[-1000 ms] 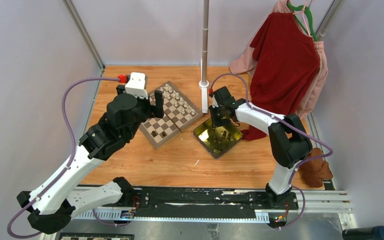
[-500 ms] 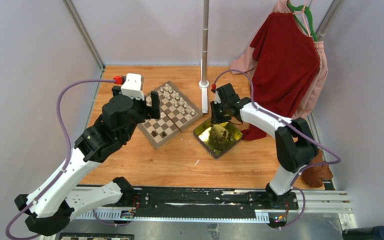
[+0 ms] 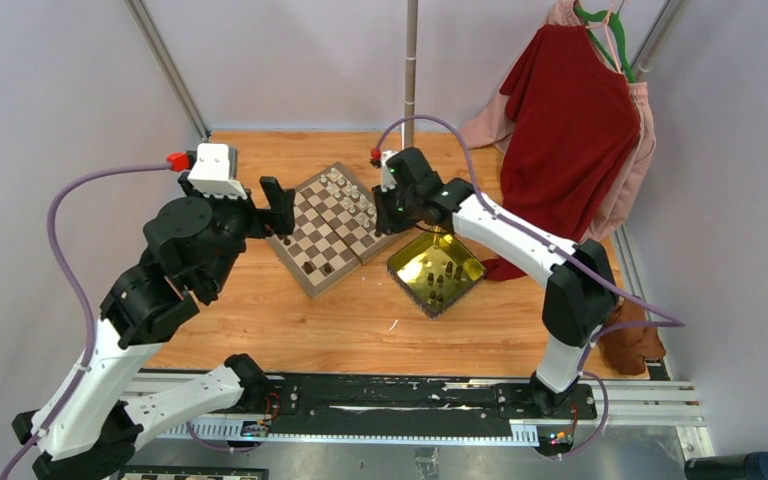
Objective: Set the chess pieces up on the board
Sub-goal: Pick up the chess piece from the storage box, then place the chess piece on the chessboard, then pick up the chess piece from the storage box.
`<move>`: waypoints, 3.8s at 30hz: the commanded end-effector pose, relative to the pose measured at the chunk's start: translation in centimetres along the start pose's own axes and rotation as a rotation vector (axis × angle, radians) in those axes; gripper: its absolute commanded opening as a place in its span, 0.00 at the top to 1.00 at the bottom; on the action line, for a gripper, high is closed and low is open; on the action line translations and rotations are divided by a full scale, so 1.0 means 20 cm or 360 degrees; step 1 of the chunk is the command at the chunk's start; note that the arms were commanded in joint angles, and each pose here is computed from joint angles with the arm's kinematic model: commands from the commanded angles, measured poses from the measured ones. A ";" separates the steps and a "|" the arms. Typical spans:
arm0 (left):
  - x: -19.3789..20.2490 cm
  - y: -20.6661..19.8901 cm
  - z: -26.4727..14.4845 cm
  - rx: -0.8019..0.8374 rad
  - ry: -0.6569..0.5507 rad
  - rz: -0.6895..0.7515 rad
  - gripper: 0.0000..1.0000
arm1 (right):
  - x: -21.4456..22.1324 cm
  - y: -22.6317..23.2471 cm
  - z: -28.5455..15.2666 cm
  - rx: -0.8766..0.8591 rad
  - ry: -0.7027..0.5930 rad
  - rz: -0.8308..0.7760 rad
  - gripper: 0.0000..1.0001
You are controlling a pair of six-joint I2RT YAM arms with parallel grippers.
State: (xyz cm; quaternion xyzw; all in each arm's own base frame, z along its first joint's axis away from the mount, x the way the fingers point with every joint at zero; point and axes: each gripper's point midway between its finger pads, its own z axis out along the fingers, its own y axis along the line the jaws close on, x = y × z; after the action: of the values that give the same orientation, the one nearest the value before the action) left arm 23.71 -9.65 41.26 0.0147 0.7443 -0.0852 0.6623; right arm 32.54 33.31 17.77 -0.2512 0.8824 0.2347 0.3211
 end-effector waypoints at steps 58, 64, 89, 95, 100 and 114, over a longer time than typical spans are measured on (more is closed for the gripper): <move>-0.09 0.11 -0.21 0.0043 -0.0011 -0.0070 0.04 | 0.26 0.72 0.66 -0.0025 0.0270 -0.0728 0.69; -0.08 0.10 -0.20 0.0042 0.0001 -0.0082 0.04 | 0.23 0.73 0.62 -0.0040 0.0249 -0.0750 0.67; -0.07 -0.01 -0.07 0.0067 0.0006 -0.0112 0.03 | -0.03 0.47 -0.05 0.0239 -0.0106 -0.0734 0.63; 0.06 -0.13 0.03 0.0152 0.0100 -0.0105 0.03 | 0.07 0.14 -0.20 0.0460 -0.0084 -0.0539 0.62; 0.19 -0.22 0.11 0.0222 0.0205 -0.0085 0.03 | 0.21 -0.15 -0.32 0.0641 -0.0058 -0.0337 0.61; 0.42 -0.35 0.19 0.0356 0.0378 -0.0033 0.02 | 0.49 -0.55 -0.45 0.0858 0.0050 0.0041 0.58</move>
State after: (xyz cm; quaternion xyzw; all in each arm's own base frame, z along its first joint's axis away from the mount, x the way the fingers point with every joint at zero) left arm 25.46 -17.35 32.97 0.0889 0.8101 -0.1543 0.5585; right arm 29.01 18.12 15.48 -0.1777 0.9089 -0.0076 0.3772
